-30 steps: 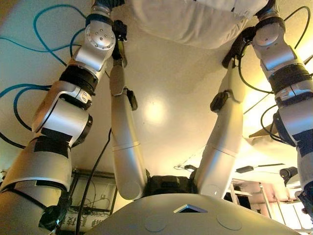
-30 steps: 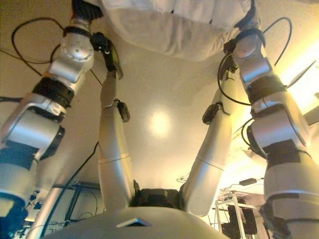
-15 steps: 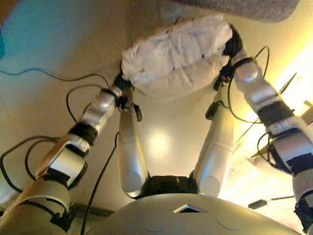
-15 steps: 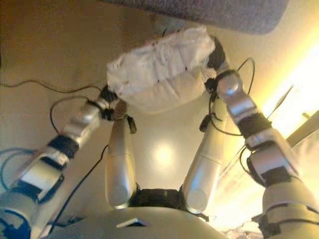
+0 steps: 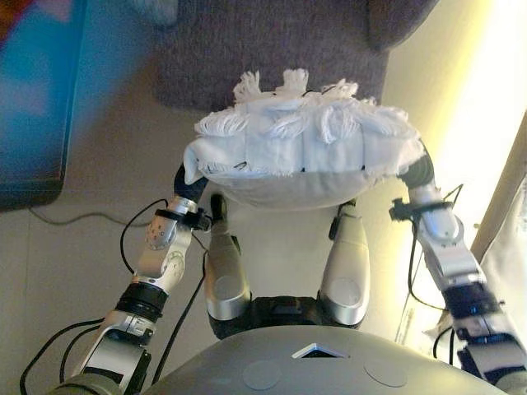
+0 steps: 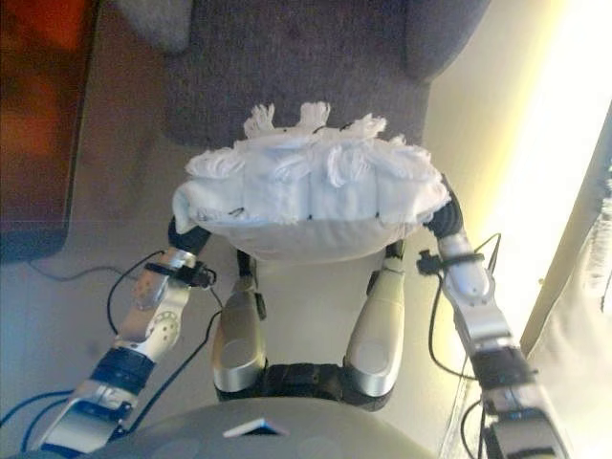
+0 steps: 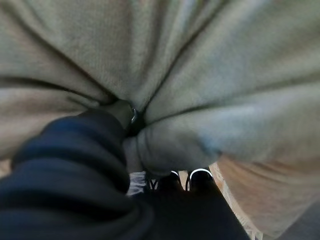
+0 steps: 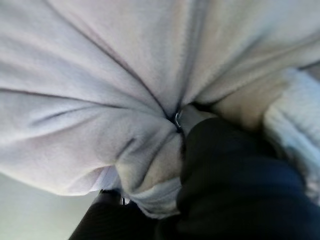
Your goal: Pick up the cushion and take it to the sofa
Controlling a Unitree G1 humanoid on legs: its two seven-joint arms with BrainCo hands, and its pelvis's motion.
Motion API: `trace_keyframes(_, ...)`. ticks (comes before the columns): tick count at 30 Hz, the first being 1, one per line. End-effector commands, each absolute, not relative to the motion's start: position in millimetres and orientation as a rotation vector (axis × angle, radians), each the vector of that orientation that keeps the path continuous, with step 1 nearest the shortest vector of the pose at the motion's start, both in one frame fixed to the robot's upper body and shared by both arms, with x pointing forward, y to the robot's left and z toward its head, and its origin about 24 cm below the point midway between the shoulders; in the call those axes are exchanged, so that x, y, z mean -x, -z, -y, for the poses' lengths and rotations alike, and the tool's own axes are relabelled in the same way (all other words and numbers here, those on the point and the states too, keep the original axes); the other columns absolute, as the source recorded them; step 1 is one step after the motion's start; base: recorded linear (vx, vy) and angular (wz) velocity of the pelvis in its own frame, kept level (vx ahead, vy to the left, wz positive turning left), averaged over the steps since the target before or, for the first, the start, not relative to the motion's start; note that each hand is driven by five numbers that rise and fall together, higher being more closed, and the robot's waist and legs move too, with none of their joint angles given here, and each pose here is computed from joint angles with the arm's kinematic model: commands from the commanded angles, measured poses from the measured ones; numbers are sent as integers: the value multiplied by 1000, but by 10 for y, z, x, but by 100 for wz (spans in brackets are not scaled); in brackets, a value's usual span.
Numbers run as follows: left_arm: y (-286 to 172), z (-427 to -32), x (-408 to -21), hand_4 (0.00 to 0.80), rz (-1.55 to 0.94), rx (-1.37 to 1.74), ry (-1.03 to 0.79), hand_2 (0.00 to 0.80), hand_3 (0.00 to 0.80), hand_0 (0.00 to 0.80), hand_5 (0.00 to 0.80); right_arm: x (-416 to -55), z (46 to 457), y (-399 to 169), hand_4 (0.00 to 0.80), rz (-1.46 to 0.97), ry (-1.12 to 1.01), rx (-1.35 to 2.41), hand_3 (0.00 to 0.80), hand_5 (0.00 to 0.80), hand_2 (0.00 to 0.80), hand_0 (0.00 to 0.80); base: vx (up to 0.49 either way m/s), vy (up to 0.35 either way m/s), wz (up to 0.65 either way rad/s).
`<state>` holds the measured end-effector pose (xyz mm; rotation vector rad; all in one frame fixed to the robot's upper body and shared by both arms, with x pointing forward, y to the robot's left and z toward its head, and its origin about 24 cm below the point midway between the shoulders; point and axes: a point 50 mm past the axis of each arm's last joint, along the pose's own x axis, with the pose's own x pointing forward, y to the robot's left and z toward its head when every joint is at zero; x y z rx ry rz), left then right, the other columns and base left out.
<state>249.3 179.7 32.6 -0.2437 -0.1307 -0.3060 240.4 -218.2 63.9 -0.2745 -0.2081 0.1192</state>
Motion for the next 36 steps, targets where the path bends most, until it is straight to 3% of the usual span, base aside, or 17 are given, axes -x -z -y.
trace_keyframes(1,-588,-1668,-2346,800,283,291,370,800,800,800,800,-2304,1839,-1046,800,472,-264,183,800,800,800,800,346,9,4)
trace_keyframes(12,-524,-1744,-2088,800,212,321,336,800,800,800,800,-2156,1738,-970,800,372,-306,132,800,800,800,800,214,-48,-1)
trace_keyframes(26,-582,-1900,-2147,800,220,344,265,800,800,800,800,-2238,1558,-1105,800,465,-310,94,800,800,800,800,-46,-224,-2)
trace_keyframes(36,-664,-1699,-2190,800,263,378,412,800,800,800,800,-2218,1736,-1233,800,554,-236,130,800,800,800,800,-139,-154,24)
